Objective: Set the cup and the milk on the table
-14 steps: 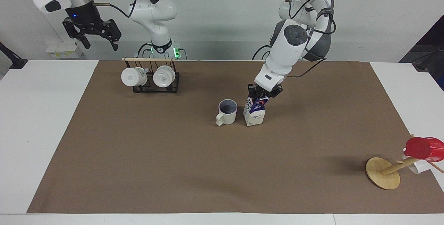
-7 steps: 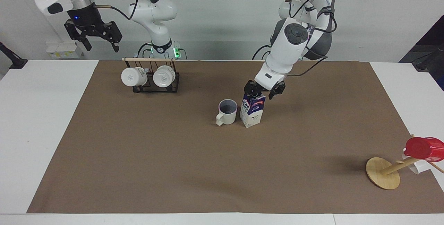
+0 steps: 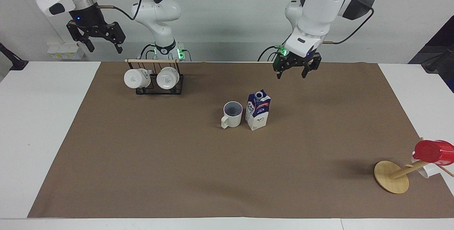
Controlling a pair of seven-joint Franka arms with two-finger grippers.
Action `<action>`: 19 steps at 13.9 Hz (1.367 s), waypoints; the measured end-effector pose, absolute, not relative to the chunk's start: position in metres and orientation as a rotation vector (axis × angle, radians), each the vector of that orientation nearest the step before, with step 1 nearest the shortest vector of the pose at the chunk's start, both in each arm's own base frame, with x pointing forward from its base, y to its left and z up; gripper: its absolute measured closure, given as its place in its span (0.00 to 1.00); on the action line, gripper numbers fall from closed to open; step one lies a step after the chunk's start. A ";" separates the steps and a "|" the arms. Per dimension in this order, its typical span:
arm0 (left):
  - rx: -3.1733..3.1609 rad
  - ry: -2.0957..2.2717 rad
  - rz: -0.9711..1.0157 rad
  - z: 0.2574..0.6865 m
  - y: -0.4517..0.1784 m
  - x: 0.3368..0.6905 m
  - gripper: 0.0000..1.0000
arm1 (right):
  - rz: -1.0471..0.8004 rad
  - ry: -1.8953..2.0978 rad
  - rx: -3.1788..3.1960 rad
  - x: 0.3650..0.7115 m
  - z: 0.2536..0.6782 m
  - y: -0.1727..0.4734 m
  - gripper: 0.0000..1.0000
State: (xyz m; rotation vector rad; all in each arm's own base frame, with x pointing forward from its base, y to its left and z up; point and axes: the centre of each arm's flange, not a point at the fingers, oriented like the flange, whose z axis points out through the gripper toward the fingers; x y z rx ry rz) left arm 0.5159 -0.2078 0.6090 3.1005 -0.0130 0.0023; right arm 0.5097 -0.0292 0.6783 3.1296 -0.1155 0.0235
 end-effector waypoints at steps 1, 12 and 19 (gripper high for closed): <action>3.105 -0.025 -0.002 0.616 -0.180 0.519 0.00 | 0.023 -0.125 3.130 0.510 0.678 -0.029 0.00; 3.169 -0.014 0.006 0.659 -0.045 0.531 0.00 | 0.024 -0.145 3.130 0.510 0.678 -0.029 0.00; 3.170 -0.057 -0.003 0.658 -0.015 0.533 0.00 | 0.024 -0.145 3.130 0.510 0.678 -0.029 0.00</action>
